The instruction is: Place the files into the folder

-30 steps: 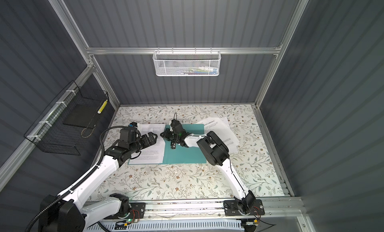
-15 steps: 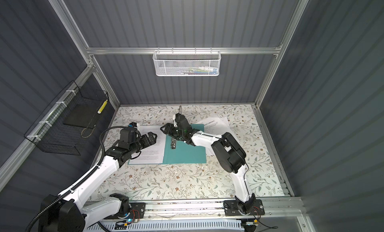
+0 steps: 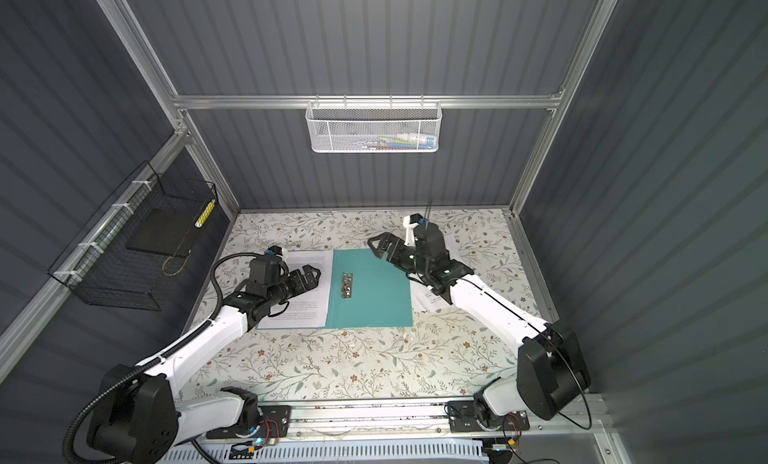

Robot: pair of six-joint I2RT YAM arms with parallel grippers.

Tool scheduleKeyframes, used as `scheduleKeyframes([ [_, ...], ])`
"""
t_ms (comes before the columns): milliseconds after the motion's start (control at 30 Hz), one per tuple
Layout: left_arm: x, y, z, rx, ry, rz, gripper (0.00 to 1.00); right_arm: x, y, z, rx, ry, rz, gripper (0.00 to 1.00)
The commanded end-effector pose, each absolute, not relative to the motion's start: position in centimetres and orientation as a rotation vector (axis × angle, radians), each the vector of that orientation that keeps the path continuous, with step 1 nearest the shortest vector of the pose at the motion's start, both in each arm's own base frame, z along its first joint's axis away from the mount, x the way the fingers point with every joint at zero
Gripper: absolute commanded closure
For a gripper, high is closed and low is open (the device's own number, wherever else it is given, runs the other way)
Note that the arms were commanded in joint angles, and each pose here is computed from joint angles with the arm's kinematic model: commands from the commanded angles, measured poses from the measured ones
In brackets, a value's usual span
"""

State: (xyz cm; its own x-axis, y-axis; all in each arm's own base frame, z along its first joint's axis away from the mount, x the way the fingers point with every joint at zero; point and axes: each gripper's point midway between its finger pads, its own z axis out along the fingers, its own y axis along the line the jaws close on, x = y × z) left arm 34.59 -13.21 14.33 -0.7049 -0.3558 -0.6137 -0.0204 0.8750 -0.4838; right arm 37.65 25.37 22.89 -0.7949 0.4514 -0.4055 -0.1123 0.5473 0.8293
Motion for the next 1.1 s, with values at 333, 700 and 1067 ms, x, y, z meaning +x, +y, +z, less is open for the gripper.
scheduleKeyframes([
  [333,34.5,-16.4,13.7,-0.174,2.354,-0.71,0.0,34.8,28.1,18.5,-0.047,2.456,0.99,0.01],
  [700,30.0,-14.7,11.0,-0.206,2.46,-0.669,0.09,32.9,34.1,14.0,-0.161,2.607,0.936,0.47],
  [1067,26.6,-11.9,8.1,-0.335,2.52,-0.565,0.33,32.3,39.0,9.6,-0.215,2.732,1.041,0.86],
])
